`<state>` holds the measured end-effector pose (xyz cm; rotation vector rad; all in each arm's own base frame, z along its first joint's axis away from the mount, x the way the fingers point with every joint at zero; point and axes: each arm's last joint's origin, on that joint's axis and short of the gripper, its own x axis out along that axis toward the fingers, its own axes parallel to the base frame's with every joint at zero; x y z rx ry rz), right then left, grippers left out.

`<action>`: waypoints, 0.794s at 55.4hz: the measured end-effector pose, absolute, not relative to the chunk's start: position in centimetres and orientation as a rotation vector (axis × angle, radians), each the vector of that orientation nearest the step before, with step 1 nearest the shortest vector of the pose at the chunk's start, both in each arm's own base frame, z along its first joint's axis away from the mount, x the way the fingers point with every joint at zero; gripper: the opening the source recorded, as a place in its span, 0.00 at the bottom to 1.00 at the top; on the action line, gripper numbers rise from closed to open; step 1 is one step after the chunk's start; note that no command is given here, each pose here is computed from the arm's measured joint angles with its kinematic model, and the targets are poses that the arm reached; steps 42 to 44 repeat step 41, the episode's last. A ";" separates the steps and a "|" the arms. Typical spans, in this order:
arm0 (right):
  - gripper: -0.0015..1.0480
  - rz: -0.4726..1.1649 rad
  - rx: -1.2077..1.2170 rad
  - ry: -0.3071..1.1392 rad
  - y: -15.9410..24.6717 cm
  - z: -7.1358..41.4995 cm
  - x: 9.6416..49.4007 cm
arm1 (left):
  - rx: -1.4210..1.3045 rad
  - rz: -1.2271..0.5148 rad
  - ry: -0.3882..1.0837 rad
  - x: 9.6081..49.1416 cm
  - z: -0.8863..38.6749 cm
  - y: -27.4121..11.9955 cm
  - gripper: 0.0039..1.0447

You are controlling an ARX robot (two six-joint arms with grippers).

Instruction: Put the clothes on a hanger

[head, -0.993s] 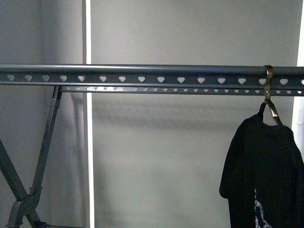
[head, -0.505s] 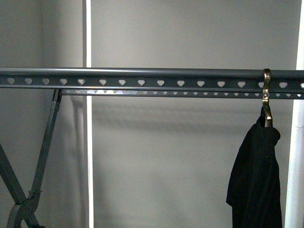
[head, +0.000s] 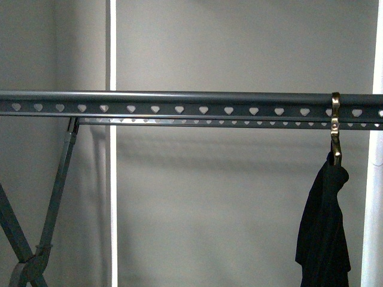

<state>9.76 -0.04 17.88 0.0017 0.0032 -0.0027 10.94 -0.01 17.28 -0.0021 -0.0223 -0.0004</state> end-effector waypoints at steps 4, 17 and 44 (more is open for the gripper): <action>0.02 -0.003 0.002 0.003 0.0 17.7 9.8 | -0.002 0.000 -0.023 10.8 17.3 0.0 0.03; 0.02 -0.003 0.001 0.002 0.0 16.5 9.8 | -0.002 0.000 -0.017 9.7 17.0 0.0 0.03; 0.48 -0.003 0.000 0.002 0.0 16.5 9.8 | -0.002 0.000 -0.017 9.7 17.0 0.0 0.36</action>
